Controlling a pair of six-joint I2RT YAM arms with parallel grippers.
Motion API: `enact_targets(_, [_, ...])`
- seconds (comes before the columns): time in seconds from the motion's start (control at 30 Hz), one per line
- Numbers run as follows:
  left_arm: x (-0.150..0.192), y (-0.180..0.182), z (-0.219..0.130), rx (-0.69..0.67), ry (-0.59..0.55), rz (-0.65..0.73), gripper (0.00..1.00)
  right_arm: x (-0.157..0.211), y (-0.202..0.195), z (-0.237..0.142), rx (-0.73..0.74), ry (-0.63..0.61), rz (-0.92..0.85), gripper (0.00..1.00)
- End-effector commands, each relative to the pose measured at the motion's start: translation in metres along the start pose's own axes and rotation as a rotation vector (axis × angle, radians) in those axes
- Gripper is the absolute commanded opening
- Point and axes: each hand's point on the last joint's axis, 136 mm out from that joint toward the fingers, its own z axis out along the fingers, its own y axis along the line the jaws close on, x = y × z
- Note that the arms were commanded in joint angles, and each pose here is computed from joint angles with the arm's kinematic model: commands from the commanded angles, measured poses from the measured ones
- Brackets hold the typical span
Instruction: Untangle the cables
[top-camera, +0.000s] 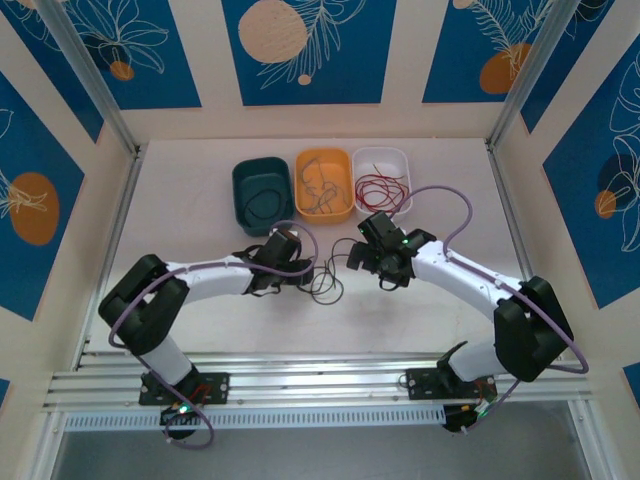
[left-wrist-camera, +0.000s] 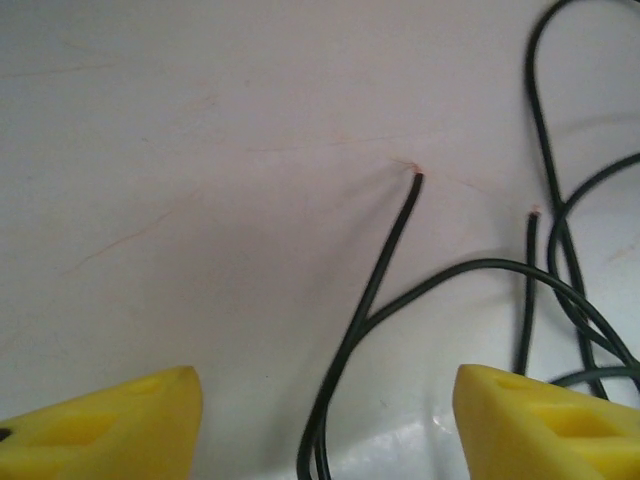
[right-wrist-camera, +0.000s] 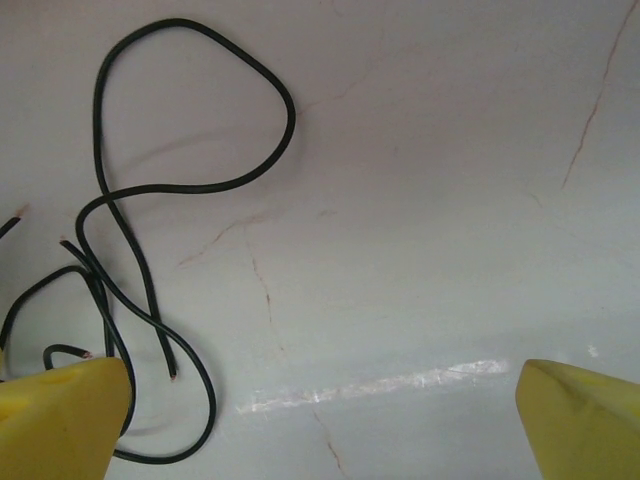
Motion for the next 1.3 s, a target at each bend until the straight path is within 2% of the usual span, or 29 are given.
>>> enact_targets(0.0, [-0.010,-0.003,0.006,-0.015,-0.035,-0.024,0.60,-0.004,0.007,-0.003,-0.009,-0.011,0.011,0.99])
enact_targets(0.27, [-0.014,-0.001,0.006,-0.031,-0.055,-0.036,0.17,0.000,0.006,0.000,0.000,0.000,0.009,0.99])
enact_targets(0.37, [-0.014,-0.001,0.002,-0.034,-0.054,-0.030,0.06,0.001,0.007,-0.002,-0.004,0.001,0.010,0.99])
enact_targets(0.6, [-0.021,-0.004,-0.014,-0.015,-0.080,-0.015,0.00,-0.001,0.012,-0.005,-0.017,-0.008,0.004,0.99])
enact_targets(0.93, [-0.022,-0.009,-0.040,0.021,-0.090,0.016,0.00,-0.008,0.039,0.004,-0.074,0.012,-0.052,0.99])
enact_targets(1.27, [-0.023,-0.013,-0.061,0.067,-0.113,0.027,0.00,0.007,0.086,0.028,-0.130,0.122,-0.143,0.99])
